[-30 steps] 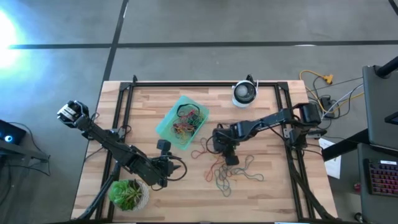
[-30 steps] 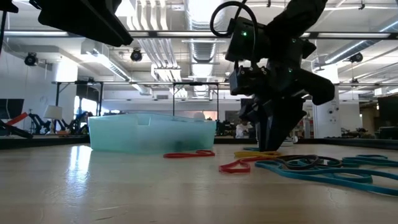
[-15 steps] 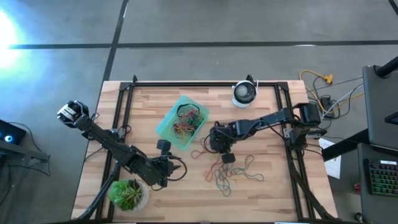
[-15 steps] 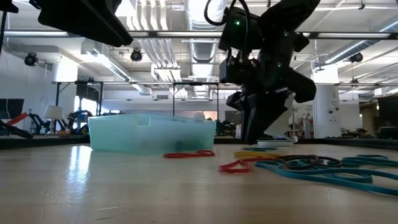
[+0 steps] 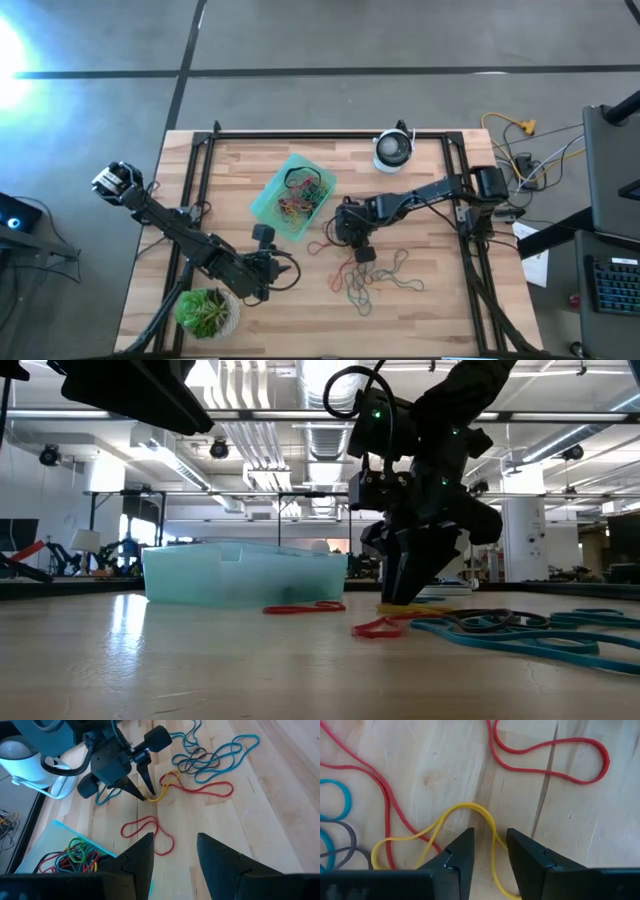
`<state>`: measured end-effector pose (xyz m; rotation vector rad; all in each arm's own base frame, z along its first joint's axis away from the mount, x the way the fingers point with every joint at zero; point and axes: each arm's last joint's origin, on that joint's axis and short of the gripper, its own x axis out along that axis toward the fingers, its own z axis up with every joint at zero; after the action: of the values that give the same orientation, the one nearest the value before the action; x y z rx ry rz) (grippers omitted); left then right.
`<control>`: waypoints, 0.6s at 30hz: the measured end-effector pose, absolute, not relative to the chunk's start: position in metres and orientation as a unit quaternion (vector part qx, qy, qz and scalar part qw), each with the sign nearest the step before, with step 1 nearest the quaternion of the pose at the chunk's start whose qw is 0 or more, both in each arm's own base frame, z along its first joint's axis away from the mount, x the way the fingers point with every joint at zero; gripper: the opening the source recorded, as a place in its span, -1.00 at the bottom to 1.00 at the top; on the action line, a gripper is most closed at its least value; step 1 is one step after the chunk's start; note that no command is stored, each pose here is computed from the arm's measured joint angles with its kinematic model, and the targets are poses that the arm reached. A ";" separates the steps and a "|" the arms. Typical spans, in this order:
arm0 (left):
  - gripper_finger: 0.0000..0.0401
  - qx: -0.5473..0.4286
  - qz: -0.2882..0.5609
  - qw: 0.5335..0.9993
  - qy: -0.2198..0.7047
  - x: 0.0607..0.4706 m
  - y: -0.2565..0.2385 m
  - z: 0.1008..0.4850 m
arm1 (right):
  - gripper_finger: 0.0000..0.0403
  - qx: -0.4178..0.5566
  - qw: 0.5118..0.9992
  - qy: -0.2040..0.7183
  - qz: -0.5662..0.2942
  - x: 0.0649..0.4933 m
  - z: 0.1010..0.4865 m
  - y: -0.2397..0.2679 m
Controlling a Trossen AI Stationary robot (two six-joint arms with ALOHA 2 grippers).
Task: Pick and place rubber bands into bin
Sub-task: Put the yellow rubber band into the green bin
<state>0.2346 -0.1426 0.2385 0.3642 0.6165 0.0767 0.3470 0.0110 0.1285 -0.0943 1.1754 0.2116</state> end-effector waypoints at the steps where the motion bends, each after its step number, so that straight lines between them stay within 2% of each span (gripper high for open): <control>1: -0.33 0.178 0.037 0.936 0.301 0.235 -0.143 0.239 | -0.45 -0.044 0.825 0.554 0.099 0.347 0.128 0.010; 5: -0.33 0.178 0.037 0.936 0.302 0.235 -0.143 0.238 | -0.51 -0.039 0.823 0.559 0.096 0.347 0.127 0.009; 11: -0.33 0.178 0.037 0.936 0.302 0.235 -0.143 0.238 | -0.91 -0.054 0.816 0.566 0.107 0.345 0.126 0.009; 18: -0.33 0.178 0.037 0.936 0.302 0.235 -0.143 0.238 | -0.96 -0.058 0.817 0.564 0.108 0.347 0.130 0.009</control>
<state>0.2345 -0.1426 0.2384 0.3642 0.6168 0.0764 0.3467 0.0092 0.1300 -0.1232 1.2015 0.2304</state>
